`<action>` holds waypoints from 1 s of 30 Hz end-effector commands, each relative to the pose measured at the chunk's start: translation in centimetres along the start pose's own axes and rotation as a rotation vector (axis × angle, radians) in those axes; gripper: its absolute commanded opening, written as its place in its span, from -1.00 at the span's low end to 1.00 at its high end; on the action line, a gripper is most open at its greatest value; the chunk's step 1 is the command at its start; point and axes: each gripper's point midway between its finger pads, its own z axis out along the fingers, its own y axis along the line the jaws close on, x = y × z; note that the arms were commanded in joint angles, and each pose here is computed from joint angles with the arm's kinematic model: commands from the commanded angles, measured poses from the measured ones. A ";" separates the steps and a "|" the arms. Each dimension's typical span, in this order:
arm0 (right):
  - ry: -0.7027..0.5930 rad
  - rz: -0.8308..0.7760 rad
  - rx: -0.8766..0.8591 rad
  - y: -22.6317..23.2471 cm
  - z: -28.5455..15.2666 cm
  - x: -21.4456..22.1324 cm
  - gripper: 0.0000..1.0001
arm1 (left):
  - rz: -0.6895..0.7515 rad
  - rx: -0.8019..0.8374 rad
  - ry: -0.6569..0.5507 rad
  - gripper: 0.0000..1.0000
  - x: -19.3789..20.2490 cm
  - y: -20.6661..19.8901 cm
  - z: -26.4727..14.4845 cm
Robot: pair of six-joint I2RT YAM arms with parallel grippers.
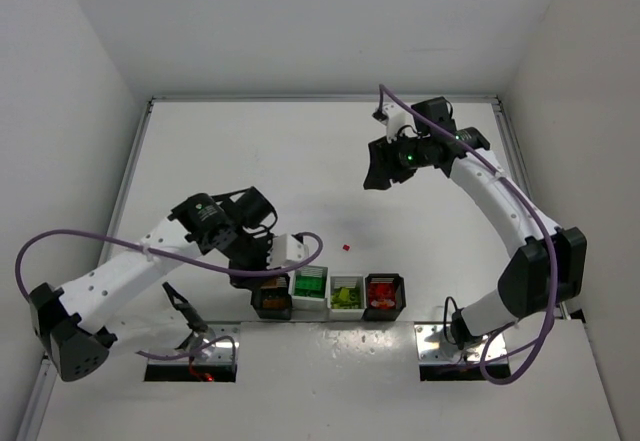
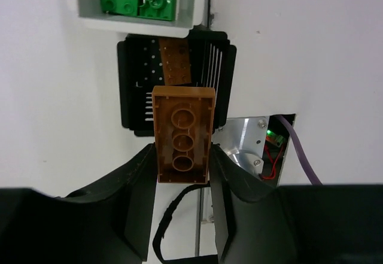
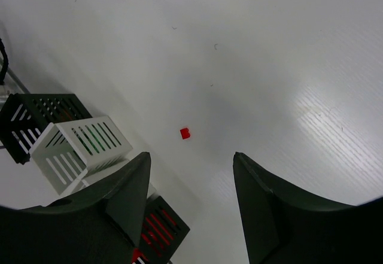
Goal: Sort the legos into containers by color
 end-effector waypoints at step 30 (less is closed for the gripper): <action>0.177 -0.075 -0.014 -0.2 4.8 3.5 -0.20 | -0.364 -0.734 -0.443 0.49 -7.8 13.5 -11.8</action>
